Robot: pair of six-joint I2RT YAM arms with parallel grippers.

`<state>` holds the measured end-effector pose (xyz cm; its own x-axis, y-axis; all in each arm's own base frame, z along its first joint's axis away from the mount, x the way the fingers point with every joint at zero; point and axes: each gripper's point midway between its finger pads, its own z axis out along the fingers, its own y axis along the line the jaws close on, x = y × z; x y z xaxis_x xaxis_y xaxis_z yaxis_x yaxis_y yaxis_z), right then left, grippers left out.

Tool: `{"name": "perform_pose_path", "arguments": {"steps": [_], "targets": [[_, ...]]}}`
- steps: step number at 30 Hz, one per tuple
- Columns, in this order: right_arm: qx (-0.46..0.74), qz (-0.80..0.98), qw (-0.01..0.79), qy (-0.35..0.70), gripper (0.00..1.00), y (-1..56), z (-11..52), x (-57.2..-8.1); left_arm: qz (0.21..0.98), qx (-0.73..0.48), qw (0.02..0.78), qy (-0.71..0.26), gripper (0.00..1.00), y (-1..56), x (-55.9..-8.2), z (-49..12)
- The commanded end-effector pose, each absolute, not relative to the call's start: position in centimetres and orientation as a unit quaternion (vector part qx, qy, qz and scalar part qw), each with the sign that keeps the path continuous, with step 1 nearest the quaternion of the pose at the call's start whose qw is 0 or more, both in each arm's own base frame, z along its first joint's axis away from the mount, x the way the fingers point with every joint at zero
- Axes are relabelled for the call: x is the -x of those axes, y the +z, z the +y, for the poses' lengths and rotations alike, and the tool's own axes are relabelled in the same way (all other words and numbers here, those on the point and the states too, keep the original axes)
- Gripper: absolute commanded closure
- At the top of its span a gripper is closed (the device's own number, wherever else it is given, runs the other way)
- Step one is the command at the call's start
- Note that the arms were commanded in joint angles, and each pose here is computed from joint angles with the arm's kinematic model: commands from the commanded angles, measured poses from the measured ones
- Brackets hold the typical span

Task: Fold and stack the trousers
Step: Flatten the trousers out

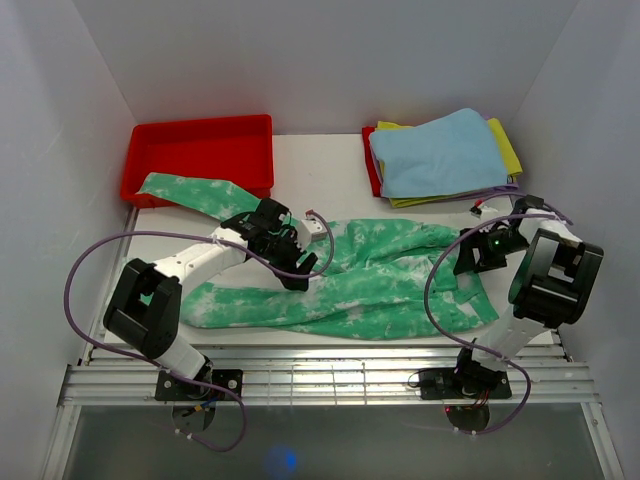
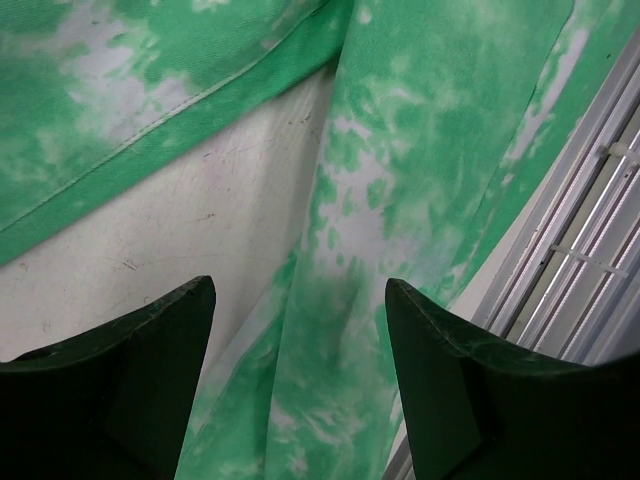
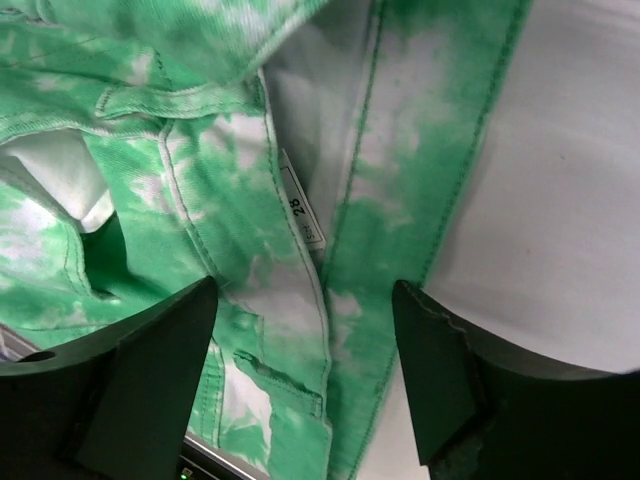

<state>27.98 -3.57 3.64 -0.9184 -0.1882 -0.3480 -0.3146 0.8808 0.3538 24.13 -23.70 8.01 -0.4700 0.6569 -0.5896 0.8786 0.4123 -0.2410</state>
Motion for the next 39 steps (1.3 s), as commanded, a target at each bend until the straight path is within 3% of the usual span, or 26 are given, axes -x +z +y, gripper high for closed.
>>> {"name": "perform_pose_path", "arguments": {"steps": [1, 5, 13, 19, 28, 31, 35, 37, 38, 39], "targets": [[0.151, 0.937, 0.157, 0.274, 0.28, 5.1, -1.9, -28.6, 0.799, -0.477, 0.240, -0.276, 0.20, 9.9, -25.7, -25.0], [0.149, 0.928, 0.142, 0.311, 0.43, 4.9, -1.1, -28.3, 0.784, -0.464, 0.285, -0.297, 0.20, 13.8, -29.8, -28.2], [0.145, 0.917, 0.135, 0.346, 0.60, 4.2, 0.1, -27.6, 0.761, -0.443, 0.333, -0.338, 0.20, 17.3, -37.5, -36.0], [0.162, 0.912, 0.147, 0.346, 0.92, 5.3, 0.4, -27.0, 0.775, -0.417, 0.332, -0.339, 0.20, 13.6, -42.2, -39.8], [0.197, 0.908, 0.168, 0.328, 0.92, 8.1, 0.3, -26.2, 0.776, -0.431, 0.311, -0.340, 0.21, 8.1, -42.9, -42.4], [0.211, 0.909, 0.167, 0.318, 0.92, 8.6, 0.0, -25.4, 0.786, -0.425, 0.307, -0.328, 0.34, 6.8, -43.3, -42.1], [0.218, 0.913, 0.173, 0.299, 0.92, 9.5, -1.2, -25.1, 0.797, -0.417, 0.304, -0.314, 0.62, 6.0, -43.6, -41.5], [0.219, 0.916, 0.176, 0.286, 0.92, 10.0, -2.2, -24.9, 0.804, -0.409, 0.304, -0.306, 0.92, 6.3, -44.0, -41.0], [0.220, 0.917, 0.178, 0.282, 0.92, 10.3, -2.6, -24.8, 0.810, -0.395, 0.310, -0.302, 1.00, 6.8, -44.9, -40.3], [0.216, 0.919, 0.181, 0.276, 0.92, 10.7, -3.3, -24.8, 0.816, -0.384, 0.316, -0.295, 1.00, 7.1, -45.6, -39.6]]}}
